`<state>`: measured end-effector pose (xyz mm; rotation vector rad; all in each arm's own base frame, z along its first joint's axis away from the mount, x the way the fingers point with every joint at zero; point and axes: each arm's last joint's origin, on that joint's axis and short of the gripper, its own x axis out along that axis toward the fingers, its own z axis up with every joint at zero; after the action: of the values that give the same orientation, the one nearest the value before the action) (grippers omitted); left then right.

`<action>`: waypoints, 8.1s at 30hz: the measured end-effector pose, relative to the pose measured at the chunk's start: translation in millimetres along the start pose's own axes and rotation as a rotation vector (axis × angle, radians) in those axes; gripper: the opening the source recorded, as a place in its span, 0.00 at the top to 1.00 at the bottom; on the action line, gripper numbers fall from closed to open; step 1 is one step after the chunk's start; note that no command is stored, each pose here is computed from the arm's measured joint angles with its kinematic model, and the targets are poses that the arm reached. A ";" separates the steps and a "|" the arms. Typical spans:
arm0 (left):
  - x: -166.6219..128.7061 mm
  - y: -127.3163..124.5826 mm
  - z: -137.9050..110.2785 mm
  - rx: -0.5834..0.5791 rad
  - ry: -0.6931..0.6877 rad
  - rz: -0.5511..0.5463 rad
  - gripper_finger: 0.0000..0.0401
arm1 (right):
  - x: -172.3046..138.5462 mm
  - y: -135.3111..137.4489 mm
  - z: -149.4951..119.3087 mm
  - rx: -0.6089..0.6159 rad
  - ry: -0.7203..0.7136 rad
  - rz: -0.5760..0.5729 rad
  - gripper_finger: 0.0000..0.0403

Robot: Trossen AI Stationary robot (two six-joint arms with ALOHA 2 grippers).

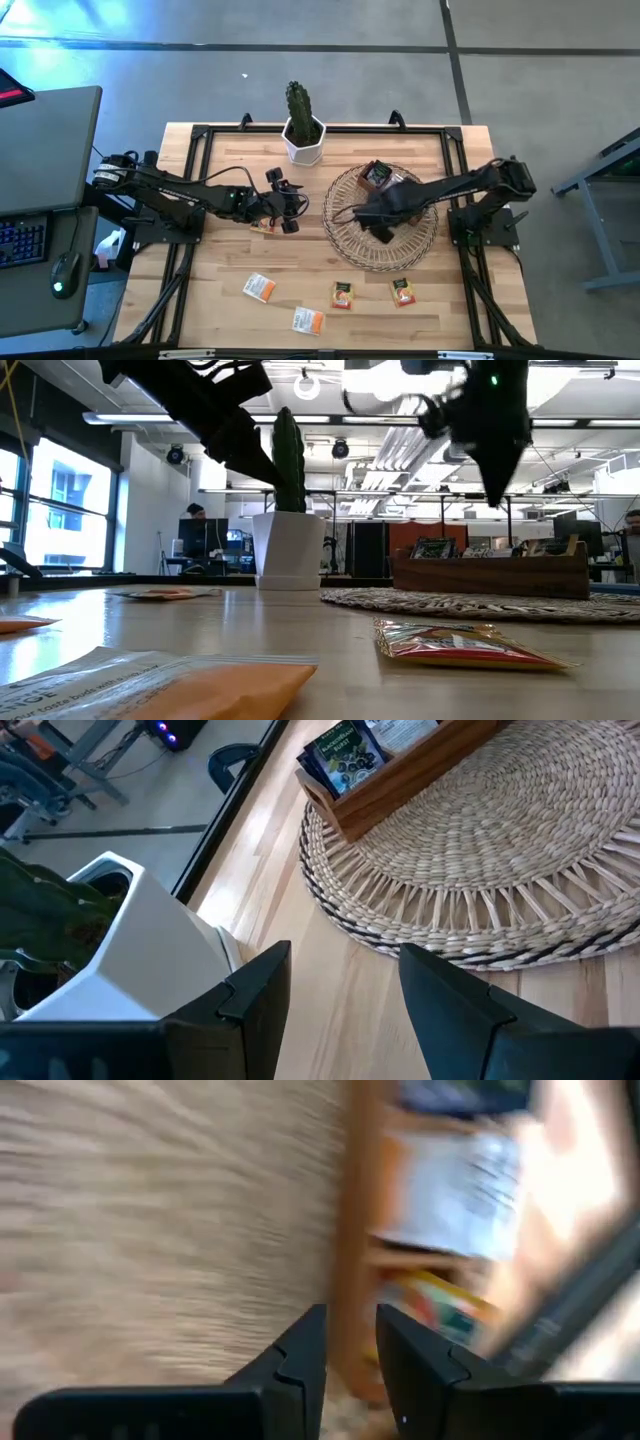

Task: Pick & Place Tea
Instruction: Put the orange tea bag into the right section of the wooden organizer

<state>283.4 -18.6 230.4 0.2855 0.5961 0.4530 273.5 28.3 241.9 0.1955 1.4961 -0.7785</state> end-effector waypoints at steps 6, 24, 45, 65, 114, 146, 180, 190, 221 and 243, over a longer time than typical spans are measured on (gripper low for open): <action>0.0 -0.1 -1.3 0.009 0.012 -0.001 0.54 | -23.4 29.8 -3.6 -0.141 -0.094 0.239 0.73; 0.0 -0.1 -0.1 -0.025 0.001 -0.002 0.54 | 9.1 98.0 -100.9 -0.519 -0.038 0.496 0.57; -0.2 1.2 5.9 -0.086 -0.052 0.027 0.54 | 79.5 91.1 -130.8 -0.558 -0.047 0.506 0.68; -0.1 1.7 5.6 -0.045 -0.048 0.041 0.54 | 14.4 50.6 -112.2 -0.383 -0.486 0.259 0.98; -0.1 1.5 5.4 -0.042 -0.047 0.038 0.54 | 25.8 -44.6 -83.7 0.040 -0.208 -0.126 0.94; -0.1 1.2 4.7 -0.038 -0.041 0.028 0.54 | 50.3 151.1 -29.3 -0.368 -0.618 0.935 0.69; -0.1 1.1 4.8 -0.043 -0.041 0.026 0.54 | 84.3 163.5 -37.5 -0.556 -0.590 0.657 0.96; -0.1 1.1 4.8 -0.040 -0.042 0.027 0.54 | 39.5 152.6 -34.0 -0.510 -0.662 0.775 0.87; -0.1 1.2 5.0 -0.054 -0.043 0.029 0.54 | 76.3 164.5 -45.5 -0.654 -0.467 0.609 0.81; -0.1 1.2 4.8 -0.048 -0.042 0.030 0.54 | 5.1 -14.5 -87.3 -0.031 -0.441 -0.172 0.99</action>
<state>285.8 -18.3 234.7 0.2577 0.5402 0.4881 193.6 65.5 232.5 -0.1253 1.1133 -0.8702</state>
